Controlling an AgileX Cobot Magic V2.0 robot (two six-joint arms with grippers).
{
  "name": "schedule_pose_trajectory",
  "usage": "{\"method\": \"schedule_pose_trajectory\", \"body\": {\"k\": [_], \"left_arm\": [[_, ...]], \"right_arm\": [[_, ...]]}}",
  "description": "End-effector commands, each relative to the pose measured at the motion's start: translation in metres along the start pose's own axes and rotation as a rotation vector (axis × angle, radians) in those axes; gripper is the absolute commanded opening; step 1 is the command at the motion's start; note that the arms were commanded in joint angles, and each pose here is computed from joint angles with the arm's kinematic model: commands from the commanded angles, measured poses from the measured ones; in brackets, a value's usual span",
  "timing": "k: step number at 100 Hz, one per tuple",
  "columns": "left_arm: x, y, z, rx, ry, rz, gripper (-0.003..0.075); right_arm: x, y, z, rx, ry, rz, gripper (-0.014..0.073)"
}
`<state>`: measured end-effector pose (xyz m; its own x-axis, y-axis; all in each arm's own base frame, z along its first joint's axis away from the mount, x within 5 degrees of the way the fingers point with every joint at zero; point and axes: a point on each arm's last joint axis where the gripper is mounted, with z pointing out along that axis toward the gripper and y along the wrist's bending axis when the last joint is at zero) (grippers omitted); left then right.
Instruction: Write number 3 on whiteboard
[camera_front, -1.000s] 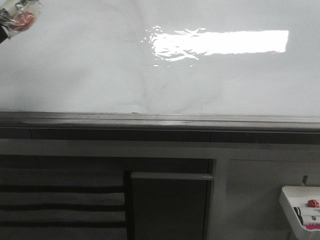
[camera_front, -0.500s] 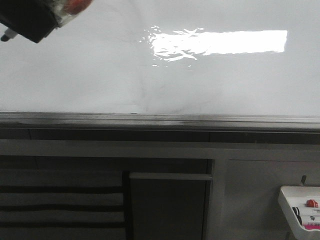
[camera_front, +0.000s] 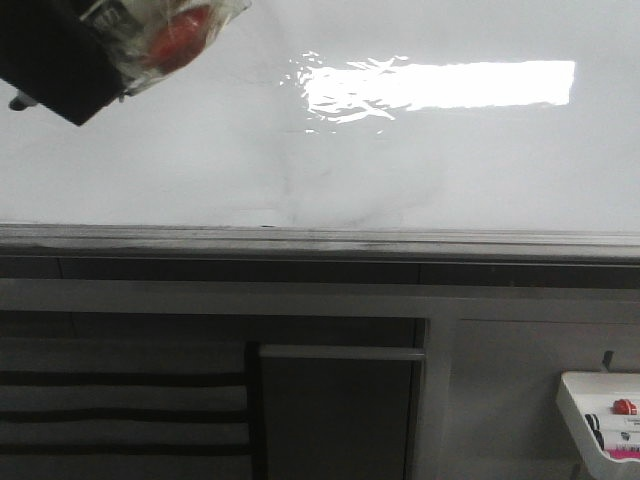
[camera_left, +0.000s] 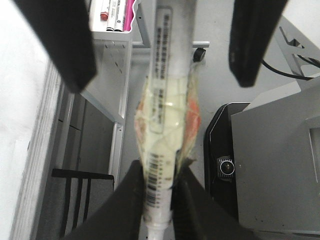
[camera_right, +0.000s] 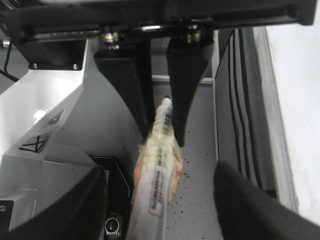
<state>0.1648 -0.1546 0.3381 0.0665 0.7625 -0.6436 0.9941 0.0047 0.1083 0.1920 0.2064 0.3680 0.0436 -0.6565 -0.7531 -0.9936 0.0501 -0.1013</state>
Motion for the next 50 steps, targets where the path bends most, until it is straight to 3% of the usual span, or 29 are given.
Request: {"method": "schedule_pose_trajectory", "body": {"k": [1,50], "left_arm": [[-0.0137,-0.0015,-0.0124,-0.046,-0.080,-0.019,-0.0019],[-0.0139,-0.0012,-0.0125,-0.048,-0.083,-0.040,-0.0019]], "right_arm": [[-0.0136,0.0010,-0.0143,0.047,-0.064,0.014,0.0338],[-0.0124,-0.0003,-0.0136,0.055,-0.053,0.043,0.0332]]}}
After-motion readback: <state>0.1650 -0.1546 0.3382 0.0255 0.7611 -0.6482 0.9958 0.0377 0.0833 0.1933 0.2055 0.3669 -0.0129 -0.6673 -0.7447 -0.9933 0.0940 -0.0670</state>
